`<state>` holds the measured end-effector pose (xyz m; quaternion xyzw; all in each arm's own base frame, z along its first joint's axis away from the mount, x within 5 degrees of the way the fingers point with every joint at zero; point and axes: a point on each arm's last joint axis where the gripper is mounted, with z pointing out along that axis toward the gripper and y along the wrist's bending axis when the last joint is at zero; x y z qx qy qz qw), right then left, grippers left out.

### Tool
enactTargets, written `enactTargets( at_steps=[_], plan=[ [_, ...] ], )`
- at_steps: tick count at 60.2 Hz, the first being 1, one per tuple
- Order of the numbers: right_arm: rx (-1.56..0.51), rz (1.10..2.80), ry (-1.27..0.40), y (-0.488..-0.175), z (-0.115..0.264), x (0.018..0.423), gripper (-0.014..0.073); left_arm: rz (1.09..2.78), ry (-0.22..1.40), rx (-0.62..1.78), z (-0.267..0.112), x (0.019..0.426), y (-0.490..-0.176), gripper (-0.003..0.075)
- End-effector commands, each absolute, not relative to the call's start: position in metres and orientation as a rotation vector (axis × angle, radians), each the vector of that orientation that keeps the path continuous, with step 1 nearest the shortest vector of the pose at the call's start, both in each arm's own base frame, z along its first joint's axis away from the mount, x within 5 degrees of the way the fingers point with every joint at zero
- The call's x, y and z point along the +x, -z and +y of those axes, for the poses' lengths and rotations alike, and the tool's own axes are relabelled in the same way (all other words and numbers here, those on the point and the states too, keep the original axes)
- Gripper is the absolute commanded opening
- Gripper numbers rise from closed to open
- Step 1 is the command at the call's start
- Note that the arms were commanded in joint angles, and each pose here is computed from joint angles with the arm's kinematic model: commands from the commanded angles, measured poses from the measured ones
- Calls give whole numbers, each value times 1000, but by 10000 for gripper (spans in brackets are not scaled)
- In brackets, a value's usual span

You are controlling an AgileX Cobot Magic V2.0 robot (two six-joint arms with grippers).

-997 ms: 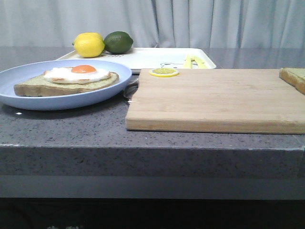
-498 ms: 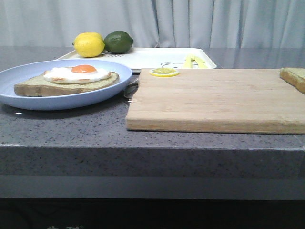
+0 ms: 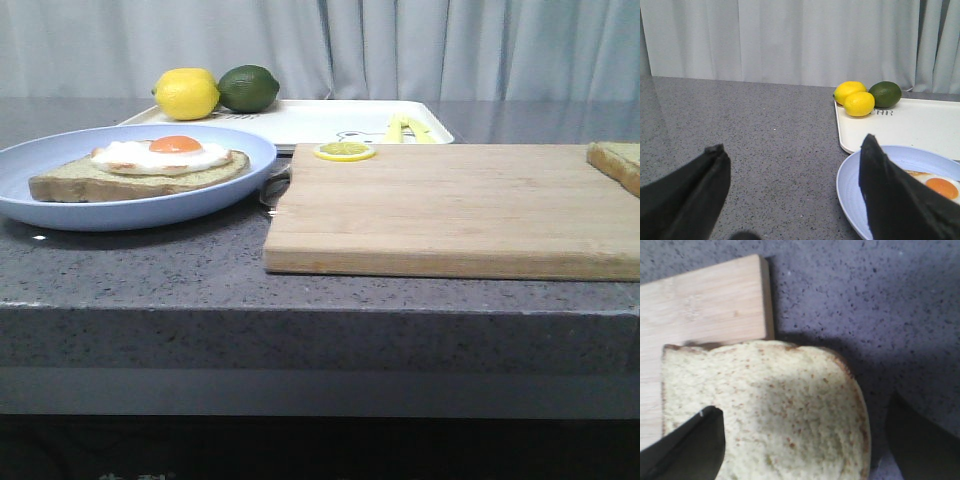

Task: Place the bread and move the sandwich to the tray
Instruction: 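Lower the right gripper onto the bread slice on the board and grasp it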

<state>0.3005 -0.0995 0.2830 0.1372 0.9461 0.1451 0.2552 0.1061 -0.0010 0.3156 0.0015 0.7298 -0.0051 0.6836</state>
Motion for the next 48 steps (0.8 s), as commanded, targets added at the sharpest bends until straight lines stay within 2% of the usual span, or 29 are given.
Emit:
enactTargets(
  at_steps=[1,24,29,32,44,48],
  plan=[
    [353,2503,-393,-296,-102,306,652,1525,17,-3,-1,107,-333,533],
    [345,2556,-440,-285,-101,313,650,1525,17,-3,-1,107,-333,533],
    [342,2564,-449,-284,-100,313,617,1525,17,-3,-1,107,-333,533],
    [340,2568,-452,-284,-100,312,552,1525,17,-3,-1,107,-333,533],
    [340,2570,-454,-284,-100,312,146,1525,17,-3,-1,107,-333,533],
    [340,2570,-454,-284,-100,312,50,1527,17,-3,-1,107,-333,533]
  ],
)
